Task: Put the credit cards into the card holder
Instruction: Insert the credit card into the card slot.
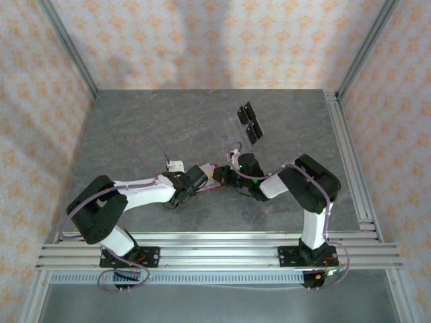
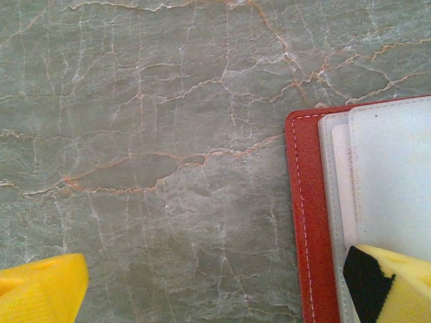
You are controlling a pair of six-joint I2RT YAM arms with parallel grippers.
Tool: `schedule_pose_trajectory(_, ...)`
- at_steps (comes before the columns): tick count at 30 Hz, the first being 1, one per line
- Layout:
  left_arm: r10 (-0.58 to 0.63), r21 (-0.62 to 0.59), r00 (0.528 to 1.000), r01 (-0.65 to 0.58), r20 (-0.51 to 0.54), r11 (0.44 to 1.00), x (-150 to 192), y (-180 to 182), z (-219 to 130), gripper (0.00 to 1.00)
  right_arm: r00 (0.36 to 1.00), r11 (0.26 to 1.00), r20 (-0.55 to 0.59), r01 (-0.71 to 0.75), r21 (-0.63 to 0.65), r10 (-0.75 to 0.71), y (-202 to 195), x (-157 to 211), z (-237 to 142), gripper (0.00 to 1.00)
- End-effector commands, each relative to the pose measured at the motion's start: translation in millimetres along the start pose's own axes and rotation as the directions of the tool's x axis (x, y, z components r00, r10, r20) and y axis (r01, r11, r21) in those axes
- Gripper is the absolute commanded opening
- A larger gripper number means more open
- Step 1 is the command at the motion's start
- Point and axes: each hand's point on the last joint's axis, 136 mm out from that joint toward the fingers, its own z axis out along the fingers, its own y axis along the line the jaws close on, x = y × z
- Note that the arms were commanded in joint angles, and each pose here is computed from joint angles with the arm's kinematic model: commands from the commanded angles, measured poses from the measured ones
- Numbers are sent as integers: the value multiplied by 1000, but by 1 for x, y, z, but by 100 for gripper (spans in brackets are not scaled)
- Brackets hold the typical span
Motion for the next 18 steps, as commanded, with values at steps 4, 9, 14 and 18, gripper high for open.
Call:
schedule_pose_trajectory(4,14,-50,1000,-14,-7,999,7,14,3,100,1000,997,9,19,-73,-18,17,-6,5,0)
schedule_pose_trajectory(9,14,-48,1000,-14,-7,999,8,14,3,100,1000,996,8,13,-83,-12,17,-4,4,0)
schedule_pose_trajectory(14,14,-48,1000,-14,-10,999,9,13,4,100,1000,996,5,1,-94,-1,18,-4,5,0)
schedule_pose_trajectory(18,13,-48,1000,-13,-10,999,8,13,4,100,1000,995,-8,-10,-98,9,16,-1,8,0)
